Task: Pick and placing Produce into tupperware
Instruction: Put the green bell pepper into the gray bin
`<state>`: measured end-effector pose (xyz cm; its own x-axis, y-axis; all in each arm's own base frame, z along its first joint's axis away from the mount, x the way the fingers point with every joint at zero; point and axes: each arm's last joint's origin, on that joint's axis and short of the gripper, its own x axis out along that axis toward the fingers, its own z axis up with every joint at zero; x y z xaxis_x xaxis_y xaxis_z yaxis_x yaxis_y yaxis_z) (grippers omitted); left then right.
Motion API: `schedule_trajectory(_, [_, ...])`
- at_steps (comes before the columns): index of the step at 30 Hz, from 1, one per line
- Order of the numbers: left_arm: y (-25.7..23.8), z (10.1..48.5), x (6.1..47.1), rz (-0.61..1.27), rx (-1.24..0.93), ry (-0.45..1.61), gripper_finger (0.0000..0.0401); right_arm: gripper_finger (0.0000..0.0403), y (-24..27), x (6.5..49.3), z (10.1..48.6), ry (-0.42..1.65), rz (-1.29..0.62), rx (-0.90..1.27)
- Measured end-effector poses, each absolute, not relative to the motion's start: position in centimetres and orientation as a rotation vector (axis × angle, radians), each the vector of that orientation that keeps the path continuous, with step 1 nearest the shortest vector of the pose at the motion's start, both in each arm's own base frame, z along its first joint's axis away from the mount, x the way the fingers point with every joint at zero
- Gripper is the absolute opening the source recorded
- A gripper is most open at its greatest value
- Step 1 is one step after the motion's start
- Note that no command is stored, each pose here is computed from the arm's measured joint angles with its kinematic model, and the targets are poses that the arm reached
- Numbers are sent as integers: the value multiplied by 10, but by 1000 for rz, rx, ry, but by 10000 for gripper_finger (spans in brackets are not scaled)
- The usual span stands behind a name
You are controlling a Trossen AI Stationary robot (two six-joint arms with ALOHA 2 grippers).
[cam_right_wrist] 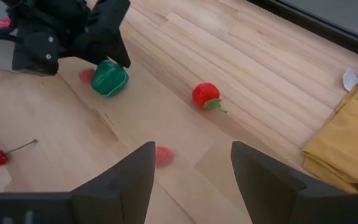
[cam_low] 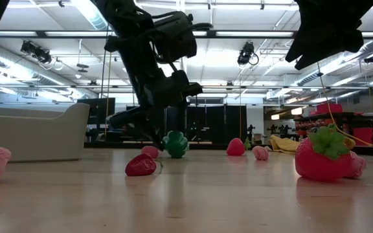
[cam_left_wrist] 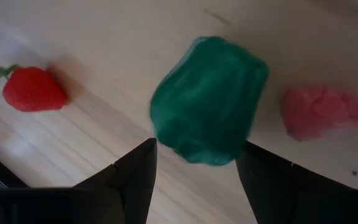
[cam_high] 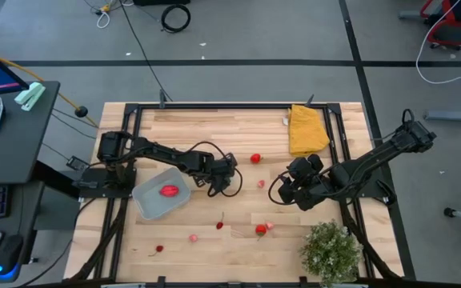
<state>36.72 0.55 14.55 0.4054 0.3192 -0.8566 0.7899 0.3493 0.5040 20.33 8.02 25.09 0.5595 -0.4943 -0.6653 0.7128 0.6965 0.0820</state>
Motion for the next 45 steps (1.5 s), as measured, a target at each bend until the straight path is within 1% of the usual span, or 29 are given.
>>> schedule_trajectory(9, [-9,145,367,-447,1265,1147,223,220,80,203,251,662,-726,354])
schedule_trajectory(18, [-15,149,371,-360,1321,1129,224,220,81,205,251,654,-717,369])
schedule_trajectory(23, [-17,149,372,-359,1325,1126,220,219,87,216,251,590,-617,439])
schedule_trajectory(26, [-18,149,372,-357,1321,1125,221,214,91,224,240,539,-524,433])
schedule_trajectory(29, [-19,149,371,-359,1324,1123,222,206,89,234,223,515,-471,478])
schedule_trajectory(36, [-21,149,371,-369,1336,1116,221,171,79,265,177,573,-459,595])
schedule_trajectory(41, [-25,149,372,-370,1338,1108,223,123,69,296,153,527,-400,650])
schedule_trajectory(45, [-27,150,373,-365,1340,1092,223,78,62,311,139,566,-435,677])
